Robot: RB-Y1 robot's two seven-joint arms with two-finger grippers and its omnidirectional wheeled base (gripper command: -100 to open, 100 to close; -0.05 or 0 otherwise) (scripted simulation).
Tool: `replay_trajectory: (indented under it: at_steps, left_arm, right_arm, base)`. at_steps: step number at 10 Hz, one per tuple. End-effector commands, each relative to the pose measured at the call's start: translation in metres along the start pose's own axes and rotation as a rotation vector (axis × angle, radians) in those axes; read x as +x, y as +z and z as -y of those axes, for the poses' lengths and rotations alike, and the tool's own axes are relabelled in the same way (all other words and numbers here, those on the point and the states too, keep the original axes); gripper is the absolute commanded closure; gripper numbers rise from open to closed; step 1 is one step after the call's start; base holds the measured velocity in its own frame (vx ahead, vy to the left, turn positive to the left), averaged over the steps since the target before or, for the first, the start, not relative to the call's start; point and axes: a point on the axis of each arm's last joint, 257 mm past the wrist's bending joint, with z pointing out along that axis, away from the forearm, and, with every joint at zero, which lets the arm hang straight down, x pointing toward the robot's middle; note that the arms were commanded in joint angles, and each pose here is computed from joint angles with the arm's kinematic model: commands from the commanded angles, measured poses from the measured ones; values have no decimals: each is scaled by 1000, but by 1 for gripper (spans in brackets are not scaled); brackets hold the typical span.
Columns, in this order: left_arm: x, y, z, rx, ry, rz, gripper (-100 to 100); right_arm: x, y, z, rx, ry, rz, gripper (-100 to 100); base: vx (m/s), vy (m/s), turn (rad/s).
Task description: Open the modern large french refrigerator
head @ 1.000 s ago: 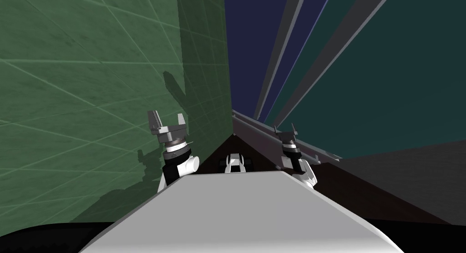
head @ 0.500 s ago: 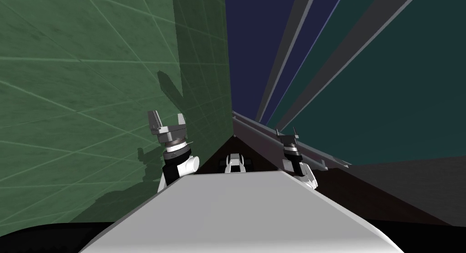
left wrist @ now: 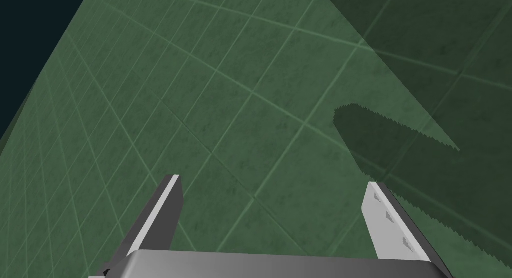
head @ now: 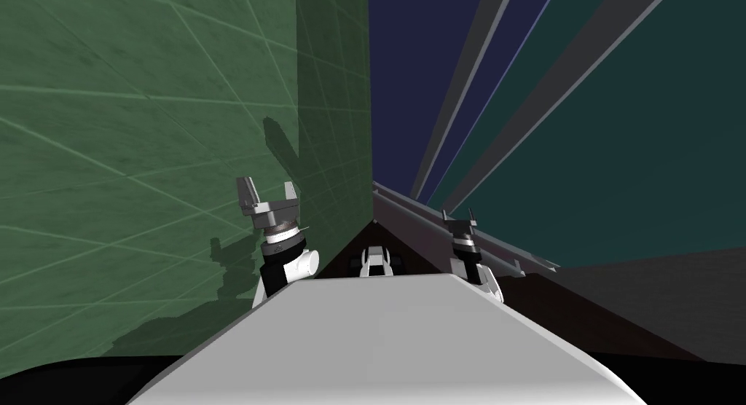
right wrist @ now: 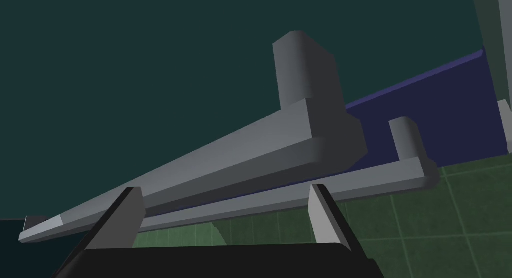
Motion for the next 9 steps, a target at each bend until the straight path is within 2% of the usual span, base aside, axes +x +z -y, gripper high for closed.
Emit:
replay_trajectory:
  at_steps: [1, 3, 5, 9]
  left_arm:
    - [0, 0, 0, 0, 0, 0, 0]
    - [0, 0, 0, 0, 0, 0, 0]
    - [0, 0, 0, 0, 0, 0, 0]
    - [0, 0, 0, 0, 0, 0, 0]
  right_arm:
    - [21, -20, -13, -4, -24, -84, -100]
    - [21, -20, -13, -4, -24, -84, -100]
    - [25, -30, -23, 6, -14, -122, -100]
    - [25, -30, -23, 6, -14, -122, -100]
  base:
    - [70, 12, -15]
    - [16, 3, -5]
    - [20, -8, 6]
    - [5, 3, 1]
